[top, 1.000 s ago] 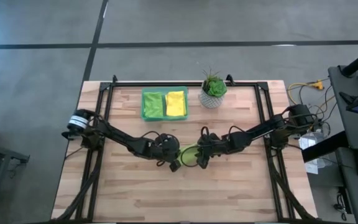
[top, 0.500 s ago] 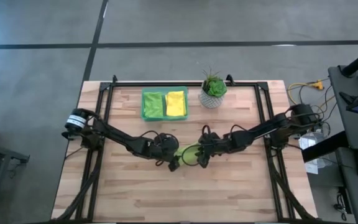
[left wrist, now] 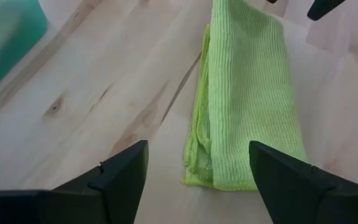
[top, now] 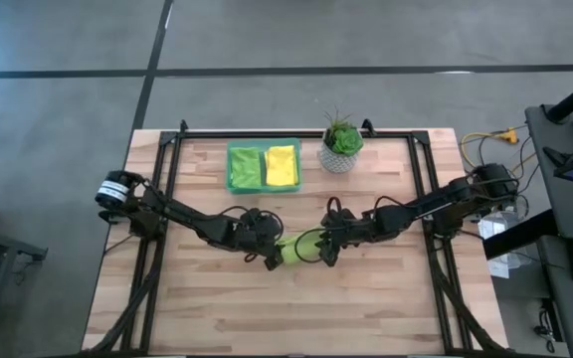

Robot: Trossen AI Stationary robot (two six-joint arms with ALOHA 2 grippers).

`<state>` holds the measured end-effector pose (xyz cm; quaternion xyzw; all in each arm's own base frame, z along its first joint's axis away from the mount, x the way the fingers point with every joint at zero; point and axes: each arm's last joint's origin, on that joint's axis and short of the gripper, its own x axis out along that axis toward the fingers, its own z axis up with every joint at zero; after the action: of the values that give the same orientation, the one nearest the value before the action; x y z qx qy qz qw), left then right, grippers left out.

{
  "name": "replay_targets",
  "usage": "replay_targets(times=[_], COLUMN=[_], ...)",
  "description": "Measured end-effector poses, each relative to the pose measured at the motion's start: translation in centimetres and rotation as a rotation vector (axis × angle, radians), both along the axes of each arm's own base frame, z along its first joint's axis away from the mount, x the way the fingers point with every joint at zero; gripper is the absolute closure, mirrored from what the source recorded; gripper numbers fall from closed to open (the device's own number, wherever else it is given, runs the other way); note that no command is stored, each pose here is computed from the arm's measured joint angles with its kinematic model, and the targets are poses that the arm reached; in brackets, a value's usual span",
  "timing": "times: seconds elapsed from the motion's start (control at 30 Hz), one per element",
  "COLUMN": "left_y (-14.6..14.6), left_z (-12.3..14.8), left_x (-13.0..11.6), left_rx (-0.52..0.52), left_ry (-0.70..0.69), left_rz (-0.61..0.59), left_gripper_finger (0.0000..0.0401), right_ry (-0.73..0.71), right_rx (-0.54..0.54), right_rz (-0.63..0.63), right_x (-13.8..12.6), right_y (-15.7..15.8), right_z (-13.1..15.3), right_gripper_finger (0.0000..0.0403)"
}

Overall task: Fold microfiber towels
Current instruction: Put the folded light green microfiber towel into the light blue bin

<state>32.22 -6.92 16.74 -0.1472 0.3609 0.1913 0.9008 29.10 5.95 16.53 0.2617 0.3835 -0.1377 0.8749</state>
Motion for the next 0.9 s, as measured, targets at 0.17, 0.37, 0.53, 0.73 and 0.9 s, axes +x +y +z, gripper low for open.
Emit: replay_targets(times=[0.17,0.37,0.53,0.73,0.9], left_y=[0.0,0.0,0.0,0.2,0.3], left_z=[0.2,0.2,0.2,0.3,0.0], left_x=[0.0,0.0,0.0,-0.2,-0.1], left_rx=[-0.001,-0.002,-0.022,-0.136,-0.239], left_ry=[-0.005,-0.006,-0.015,-0.035,-0.018], left_rz=[0.001,0.001,0.022,0.139,0.128], left_gripper_finger=[0.0139,0.0139,0.0139,0.0139,0.0139], right_ry=[-0.006,-0.022,-0.050,-0.083,-0.111], right_rx=[0.000,0.000,-0.019,-0.030,0.205], right_rz=[0.002,0.009,0.035,0.062,-0.016], right_x=[0.0,-0.2,-0.4,-0.6,-0.2], right_y=[0.0,0.0,0.0,0.0,0.6], right_z=[0.2,0.7,1.5,2.3,2.3], right_gripper_finger=[0.0248,0.0248,0.0248,0.0248,0.0248])
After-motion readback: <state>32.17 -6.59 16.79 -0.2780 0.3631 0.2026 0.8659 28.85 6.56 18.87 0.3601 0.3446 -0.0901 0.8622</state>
